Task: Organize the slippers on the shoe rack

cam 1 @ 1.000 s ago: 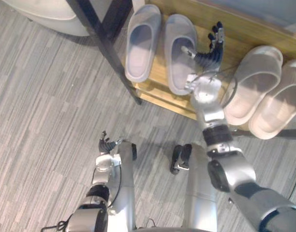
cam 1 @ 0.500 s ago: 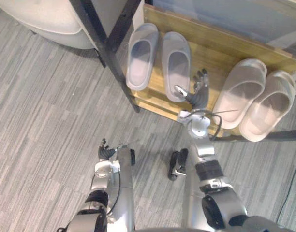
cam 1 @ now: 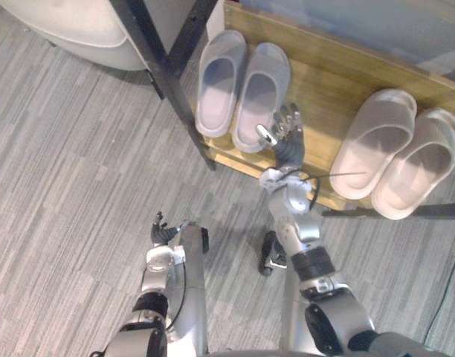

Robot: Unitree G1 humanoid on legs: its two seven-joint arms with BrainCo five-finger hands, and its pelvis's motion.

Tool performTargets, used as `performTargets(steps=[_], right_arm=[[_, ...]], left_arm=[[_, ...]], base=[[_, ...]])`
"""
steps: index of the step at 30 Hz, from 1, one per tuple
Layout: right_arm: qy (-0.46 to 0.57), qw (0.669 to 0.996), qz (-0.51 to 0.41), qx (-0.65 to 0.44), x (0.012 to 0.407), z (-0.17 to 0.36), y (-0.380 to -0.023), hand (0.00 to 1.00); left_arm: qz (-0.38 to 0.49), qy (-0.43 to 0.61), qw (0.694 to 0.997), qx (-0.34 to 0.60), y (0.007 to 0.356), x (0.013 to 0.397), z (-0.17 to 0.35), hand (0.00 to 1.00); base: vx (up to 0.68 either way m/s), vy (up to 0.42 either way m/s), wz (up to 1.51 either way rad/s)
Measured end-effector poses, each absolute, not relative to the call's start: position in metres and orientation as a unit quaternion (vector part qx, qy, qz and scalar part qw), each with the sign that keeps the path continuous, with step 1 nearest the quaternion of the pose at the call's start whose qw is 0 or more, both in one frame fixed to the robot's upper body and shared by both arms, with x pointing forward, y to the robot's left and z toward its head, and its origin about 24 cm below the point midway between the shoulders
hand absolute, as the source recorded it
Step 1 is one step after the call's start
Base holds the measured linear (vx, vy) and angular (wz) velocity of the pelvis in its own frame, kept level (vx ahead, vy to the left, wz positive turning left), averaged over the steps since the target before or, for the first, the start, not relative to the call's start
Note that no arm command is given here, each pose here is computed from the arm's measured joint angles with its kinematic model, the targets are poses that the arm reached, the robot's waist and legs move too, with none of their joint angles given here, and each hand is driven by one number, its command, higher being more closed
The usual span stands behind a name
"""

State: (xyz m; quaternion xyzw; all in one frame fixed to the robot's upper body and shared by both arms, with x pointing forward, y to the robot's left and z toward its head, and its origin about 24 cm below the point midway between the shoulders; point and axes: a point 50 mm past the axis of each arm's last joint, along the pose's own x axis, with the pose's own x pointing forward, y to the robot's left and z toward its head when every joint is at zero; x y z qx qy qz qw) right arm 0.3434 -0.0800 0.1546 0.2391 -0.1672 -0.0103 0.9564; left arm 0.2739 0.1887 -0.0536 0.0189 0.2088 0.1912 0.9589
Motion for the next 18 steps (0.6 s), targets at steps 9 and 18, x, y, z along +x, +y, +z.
performTargets(steps=[9,18], right_arm=[[-0.181,0.953,-0.026,0.241,0.355,0.17,-0.089,0.0],[-0.186,0.962,-0.07,0.189,0.346,0.154,-0.119,0.0]], left_arm=[[0.192,0.196,0.962,0.015,0.185,0.281,-0.047,0.0],[0.19,0.206,0.96,0.014,0.185,0.274,-0.053,0.0]], base=[[0.01,-0.019,0.06],[0.04,-0.024,0.02]])
